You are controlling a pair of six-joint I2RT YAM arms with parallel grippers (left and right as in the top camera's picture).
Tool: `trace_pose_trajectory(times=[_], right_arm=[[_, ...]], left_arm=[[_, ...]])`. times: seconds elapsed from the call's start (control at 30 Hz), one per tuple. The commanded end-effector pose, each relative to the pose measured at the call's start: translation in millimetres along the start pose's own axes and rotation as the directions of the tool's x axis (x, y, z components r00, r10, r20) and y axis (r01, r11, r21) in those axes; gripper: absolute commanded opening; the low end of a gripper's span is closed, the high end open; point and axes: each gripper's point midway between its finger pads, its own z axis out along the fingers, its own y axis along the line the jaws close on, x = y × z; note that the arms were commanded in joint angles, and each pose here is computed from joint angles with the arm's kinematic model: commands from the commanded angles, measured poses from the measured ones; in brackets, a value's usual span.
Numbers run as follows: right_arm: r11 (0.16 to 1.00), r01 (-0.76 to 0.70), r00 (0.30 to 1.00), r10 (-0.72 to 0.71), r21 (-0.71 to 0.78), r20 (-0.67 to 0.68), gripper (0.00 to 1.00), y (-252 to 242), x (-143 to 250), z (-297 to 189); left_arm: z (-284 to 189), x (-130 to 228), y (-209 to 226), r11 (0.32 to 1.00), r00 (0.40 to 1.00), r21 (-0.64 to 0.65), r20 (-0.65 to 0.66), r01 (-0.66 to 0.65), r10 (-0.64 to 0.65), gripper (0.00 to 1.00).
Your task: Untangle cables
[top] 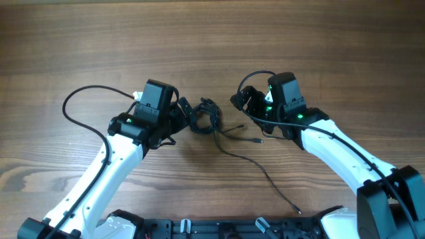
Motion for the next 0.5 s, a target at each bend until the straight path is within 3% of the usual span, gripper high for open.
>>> trace_pose_trajectory(times=[0.0, 0.1, 0.27, 0.47], right_arm=[[1.000, 0.007, 1.000, -0.007, -0.006, 0.014, 1.00, 5.2, -3.3, -1.6], [0.998, -0.048, 0.998, 0.049, -0.033, 0.028, 1.00, 11.6, -7.3, -1.8], [0.964, -0.265, 0.964, 0.265, -0.037, 0.014, 1.00, 11.4, -5.8, -1.7], [0.954, -0.299, 0.954, 0.299, -0.009, 0.019, 1.00, 4.6, -4.4, -1.6]], left_arm=[[-9.3, 13.3, -12.0, 0.998, 0.997, 0.060, -0.064, -0.027, 0.031, 1.00], [-8.5, 20.0, -7.8, 0.999, 0.996, 0.034, -0.079, -0.039, 0.042, 1.00], [-3.3, 10.7, 5.2, 0.998, 0.999, -0.044, -0.016, -0.044, 0.043, 1.00], [12.2, 8.6, 14.3, 0.994, 1.000, -0.108, -0.015, 0.003, -0.004, 0.98]])
